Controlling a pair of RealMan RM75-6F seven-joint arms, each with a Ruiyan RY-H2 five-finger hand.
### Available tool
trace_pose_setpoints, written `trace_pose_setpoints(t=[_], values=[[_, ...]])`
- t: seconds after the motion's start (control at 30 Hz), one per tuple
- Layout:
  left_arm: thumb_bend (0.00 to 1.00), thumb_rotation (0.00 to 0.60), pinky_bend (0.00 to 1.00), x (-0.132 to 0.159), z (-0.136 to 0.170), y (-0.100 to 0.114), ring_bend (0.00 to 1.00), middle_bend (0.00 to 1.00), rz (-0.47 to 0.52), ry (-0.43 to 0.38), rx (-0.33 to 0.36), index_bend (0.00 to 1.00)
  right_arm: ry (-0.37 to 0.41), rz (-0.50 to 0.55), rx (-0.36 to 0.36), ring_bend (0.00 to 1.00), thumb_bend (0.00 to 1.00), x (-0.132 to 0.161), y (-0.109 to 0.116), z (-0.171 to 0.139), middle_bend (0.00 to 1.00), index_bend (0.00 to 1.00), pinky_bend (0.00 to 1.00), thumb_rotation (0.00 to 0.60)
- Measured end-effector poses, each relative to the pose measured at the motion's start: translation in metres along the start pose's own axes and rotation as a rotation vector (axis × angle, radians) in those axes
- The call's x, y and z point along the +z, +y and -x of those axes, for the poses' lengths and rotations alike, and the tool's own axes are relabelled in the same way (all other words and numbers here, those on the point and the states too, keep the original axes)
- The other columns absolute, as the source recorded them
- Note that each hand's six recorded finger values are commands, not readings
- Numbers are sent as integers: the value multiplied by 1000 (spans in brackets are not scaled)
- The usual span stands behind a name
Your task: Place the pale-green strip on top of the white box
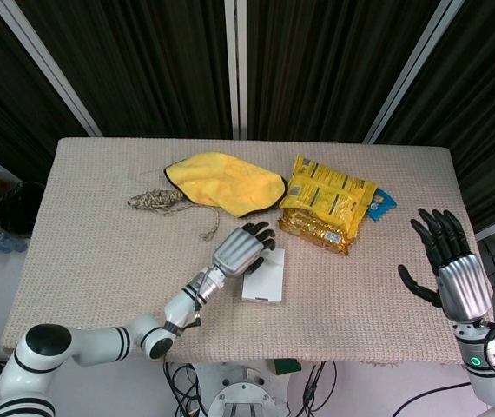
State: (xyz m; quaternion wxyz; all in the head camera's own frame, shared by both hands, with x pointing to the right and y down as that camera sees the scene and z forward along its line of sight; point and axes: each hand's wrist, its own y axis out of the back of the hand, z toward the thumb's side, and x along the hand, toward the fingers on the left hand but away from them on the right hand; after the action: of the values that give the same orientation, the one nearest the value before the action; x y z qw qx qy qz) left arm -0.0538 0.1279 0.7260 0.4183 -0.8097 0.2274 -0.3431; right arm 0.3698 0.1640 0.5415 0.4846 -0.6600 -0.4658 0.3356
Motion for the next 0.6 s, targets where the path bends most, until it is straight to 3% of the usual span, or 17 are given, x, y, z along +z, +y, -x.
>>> trace_pose_setpoints(t=[0.6], values=[[413,600,303,-3,9,1,148,264,-13,-11,-9,485,3,-4,10,0,317,3,-4,-1,0,0,0,600]])
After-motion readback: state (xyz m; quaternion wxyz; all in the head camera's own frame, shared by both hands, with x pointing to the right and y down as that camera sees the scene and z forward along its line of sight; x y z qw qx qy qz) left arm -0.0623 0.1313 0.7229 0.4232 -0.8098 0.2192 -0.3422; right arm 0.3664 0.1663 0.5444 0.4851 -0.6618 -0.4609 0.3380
